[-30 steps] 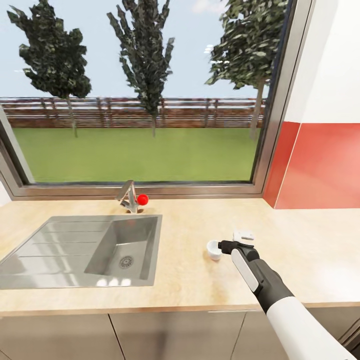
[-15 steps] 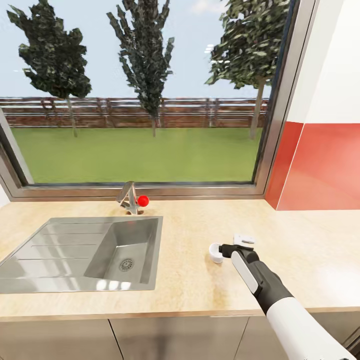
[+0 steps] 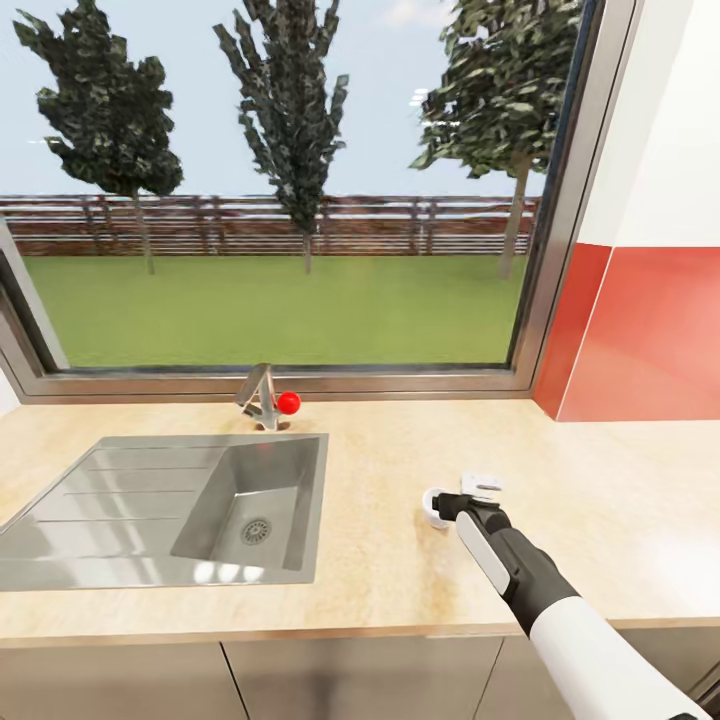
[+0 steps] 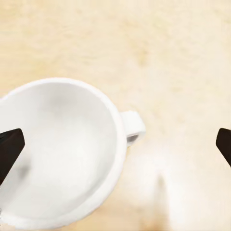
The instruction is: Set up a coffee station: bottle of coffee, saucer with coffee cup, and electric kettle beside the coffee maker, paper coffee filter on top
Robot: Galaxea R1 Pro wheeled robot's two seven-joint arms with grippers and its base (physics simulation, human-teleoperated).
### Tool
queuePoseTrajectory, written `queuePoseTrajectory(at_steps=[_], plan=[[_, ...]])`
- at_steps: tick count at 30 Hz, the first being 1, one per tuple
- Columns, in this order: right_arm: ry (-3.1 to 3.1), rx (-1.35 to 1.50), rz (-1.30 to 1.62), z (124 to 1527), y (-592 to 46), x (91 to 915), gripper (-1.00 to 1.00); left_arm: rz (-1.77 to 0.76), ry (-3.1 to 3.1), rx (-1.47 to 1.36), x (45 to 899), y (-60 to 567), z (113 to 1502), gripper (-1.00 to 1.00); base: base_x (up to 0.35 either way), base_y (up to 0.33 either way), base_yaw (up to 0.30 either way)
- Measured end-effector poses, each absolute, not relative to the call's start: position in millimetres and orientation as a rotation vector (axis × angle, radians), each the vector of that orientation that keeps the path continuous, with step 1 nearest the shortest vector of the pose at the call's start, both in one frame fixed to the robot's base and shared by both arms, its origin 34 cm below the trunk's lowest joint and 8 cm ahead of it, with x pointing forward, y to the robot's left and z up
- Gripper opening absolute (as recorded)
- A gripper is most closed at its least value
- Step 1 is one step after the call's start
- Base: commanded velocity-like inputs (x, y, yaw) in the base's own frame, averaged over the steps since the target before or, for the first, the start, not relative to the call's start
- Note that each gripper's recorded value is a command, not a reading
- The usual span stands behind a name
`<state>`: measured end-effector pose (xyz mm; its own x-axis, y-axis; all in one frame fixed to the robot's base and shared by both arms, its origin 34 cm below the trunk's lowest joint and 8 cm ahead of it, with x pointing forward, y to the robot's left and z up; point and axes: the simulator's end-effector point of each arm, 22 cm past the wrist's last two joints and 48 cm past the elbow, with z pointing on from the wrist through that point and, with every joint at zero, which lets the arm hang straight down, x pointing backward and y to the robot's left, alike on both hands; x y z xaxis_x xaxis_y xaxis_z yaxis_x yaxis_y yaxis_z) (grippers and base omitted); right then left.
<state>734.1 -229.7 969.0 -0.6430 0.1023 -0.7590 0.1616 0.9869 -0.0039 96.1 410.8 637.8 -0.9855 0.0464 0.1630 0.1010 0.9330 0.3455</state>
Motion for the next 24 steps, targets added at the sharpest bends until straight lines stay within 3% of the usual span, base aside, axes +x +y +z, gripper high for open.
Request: queuePoseTrajectory(at_steps=[24], plan=[[2.305,0.206,-0.122,943,-240,725,1.0,-0.537,-2.938,-0.114,96,411,638,1.0,0.001,0.001,0.0]])
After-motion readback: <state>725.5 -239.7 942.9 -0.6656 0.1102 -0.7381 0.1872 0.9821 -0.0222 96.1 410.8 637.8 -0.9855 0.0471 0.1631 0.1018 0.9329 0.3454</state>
